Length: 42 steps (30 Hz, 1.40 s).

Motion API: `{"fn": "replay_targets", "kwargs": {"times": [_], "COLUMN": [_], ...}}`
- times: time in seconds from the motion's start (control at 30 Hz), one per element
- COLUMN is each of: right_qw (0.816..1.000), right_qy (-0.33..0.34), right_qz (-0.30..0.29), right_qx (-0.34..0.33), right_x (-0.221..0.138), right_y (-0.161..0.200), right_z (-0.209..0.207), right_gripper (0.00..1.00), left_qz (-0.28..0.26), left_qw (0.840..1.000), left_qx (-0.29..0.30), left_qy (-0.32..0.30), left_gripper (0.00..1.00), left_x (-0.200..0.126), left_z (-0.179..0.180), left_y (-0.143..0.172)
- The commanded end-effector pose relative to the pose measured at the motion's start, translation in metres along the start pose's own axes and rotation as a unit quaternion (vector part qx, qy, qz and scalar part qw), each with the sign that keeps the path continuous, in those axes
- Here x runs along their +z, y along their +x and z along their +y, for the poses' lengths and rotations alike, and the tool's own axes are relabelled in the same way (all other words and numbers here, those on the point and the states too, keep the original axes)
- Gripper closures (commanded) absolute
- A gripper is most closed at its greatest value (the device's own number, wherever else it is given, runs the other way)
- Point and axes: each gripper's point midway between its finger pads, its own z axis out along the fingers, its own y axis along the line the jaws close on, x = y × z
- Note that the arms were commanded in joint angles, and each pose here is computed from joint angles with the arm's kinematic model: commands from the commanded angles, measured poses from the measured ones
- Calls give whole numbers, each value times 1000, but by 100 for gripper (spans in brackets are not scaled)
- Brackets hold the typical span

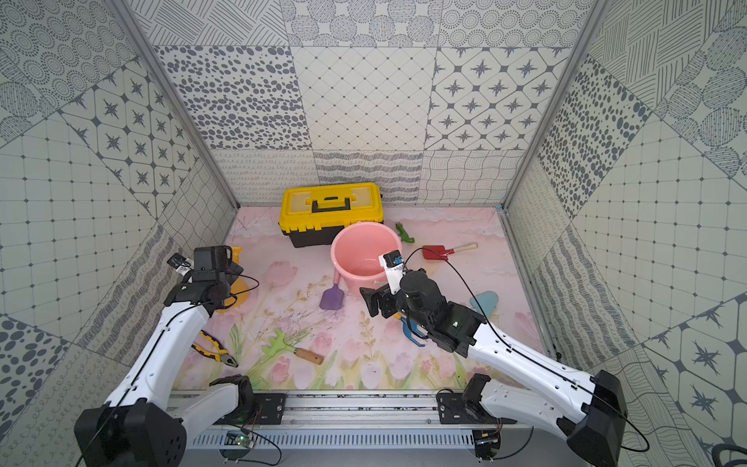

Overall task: Organize the gardening tools
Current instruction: Pick up the gardening tool from the center of the board.

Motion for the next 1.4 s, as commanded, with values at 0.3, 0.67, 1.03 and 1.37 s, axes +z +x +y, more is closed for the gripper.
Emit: {"fn": "replay_targets", "kwargs": {"times": [0.3,0.67,1.03,1.37], "right_qw": [1000,1000,1000,1000], "right_qy": [2,2,7,2], "right_qz": [-3,1,3,2], "right_qx": [4,5,7,9], "right_x": [12,14,14,12], "right_y": [1,3,3,2], "right_z": [1,1,0,1], "right_gripper": [3,3,3,3], "left_qz": [133,179,209,186], "left_qw": [981,965,961,977], "left_qx": [-68,-40,57,91], "left_qy": [122,188,169,53], "left_gripper": [0,0,9,37], "left_x": [41,18,0,23], "left_z": [-22,-60,-76,-50], "left_y": [38,70,104,97]}}
